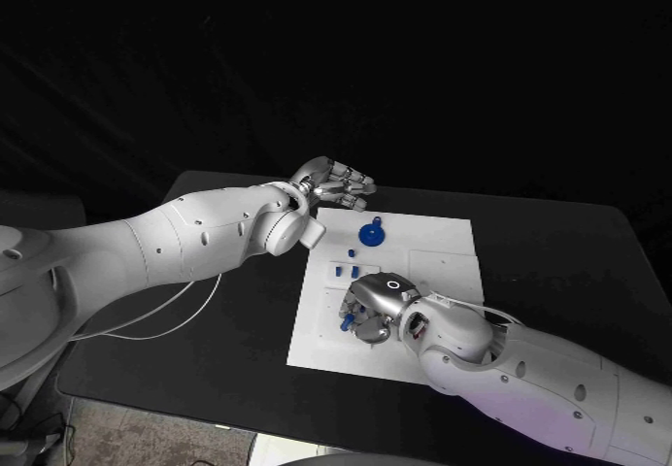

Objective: Assemble the parts on the task board

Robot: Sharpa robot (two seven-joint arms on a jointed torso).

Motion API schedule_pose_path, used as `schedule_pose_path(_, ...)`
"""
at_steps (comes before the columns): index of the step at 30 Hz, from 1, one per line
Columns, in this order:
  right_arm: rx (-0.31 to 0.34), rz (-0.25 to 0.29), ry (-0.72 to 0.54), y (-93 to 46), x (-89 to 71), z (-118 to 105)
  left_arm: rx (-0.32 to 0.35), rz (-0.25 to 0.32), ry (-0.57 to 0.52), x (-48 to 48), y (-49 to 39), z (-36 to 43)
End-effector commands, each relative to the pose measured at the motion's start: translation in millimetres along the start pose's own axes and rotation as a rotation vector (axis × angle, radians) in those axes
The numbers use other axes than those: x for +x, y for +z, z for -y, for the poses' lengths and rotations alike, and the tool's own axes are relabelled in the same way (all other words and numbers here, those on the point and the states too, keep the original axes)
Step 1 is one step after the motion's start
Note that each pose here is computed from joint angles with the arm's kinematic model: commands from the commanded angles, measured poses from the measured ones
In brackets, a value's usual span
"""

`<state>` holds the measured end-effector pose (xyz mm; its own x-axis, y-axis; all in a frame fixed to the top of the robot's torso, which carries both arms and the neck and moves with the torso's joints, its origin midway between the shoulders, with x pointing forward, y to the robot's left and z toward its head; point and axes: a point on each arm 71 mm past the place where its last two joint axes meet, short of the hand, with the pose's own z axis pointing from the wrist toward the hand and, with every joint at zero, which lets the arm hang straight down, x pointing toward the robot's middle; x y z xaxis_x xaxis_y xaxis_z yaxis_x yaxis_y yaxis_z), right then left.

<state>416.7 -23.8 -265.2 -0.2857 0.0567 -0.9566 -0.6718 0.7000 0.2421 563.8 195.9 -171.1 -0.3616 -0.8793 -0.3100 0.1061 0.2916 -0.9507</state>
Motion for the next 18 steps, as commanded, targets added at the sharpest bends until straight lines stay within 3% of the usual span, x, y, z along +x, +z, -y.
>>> schedule_pose_path(1,-0.008,-0.03,-0.04,1.0,3.4,-5.4,0.005,-0.015,-0.007,1.9,0.5,1.1)
schedule_pose_path(8,-0.014,-0.068,-0.094,2.3,8.4,-13.5,0.002,-0.018,-0.008,2.4,0.6,1.0)
schedule_pose_path(18,-0.025,-0.083,-0.11,4.1,10.9,-20.6,-0.002,-0.024,-0.009,3.0,0.6,0.8)
